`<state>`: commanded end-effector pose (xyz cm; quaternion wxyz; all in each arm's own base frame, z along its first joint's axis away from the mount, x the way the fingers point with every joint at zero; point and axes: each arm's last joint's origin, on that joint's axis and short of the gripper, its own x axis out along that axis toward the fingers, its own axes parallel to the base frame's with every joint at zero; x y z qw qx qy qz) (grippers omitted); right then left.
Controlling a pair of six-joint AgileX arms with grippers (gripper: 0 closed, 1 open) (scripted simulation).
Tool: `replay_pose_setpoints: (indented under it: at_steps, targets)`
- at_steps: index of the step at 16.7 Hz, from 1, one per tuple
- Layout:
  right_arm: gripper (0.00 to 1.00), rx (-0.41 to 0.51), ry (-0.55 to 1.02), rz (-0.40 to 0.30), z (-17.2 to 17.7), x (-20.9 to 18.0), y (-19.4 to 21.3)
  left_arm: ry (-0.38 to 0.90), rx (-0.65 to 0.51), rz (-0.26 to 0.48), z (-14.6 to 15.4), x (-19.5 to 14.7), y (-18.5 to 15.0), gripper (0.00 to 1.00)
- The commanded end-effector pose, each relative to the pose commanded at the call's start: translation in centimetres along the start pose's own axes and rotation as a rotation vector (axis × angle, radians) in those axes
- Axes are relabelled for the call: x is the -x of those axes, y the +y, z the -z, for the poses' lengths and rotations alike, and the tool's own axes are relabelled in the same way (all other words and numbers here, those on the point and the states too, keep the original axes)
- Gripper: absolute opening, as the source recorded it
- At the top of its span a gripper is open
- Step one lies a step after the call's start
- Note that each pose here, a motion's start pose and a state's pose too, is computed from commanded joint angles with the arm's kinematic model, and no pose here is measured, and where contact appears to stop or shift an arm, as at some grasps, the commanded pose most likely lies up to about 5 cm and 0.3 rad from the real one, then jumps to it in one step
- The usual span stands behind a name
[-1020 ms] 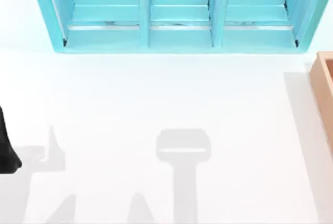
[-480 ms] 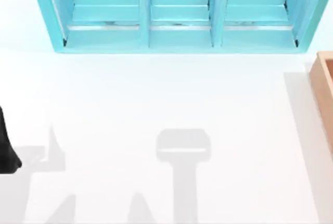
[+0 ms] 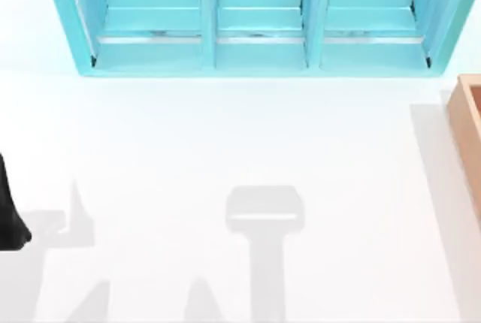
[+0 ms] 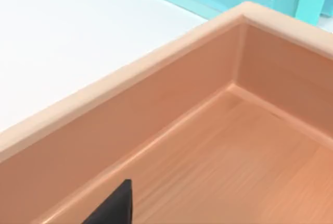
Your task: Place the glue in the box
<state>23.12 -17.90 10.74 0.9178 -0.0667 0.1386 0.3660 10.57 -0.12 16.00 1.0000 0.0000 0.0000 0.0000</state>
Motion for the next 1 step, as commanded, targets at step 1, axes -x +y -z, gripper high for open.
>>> replay_pose_setpoints:
  at_steps: [1]
  targets:
    - [1.00,0.000,0.000,0.000,0.00,0.00,0.00,0.000,0.000,0.000,0.00,0.00,0.00,1.00]
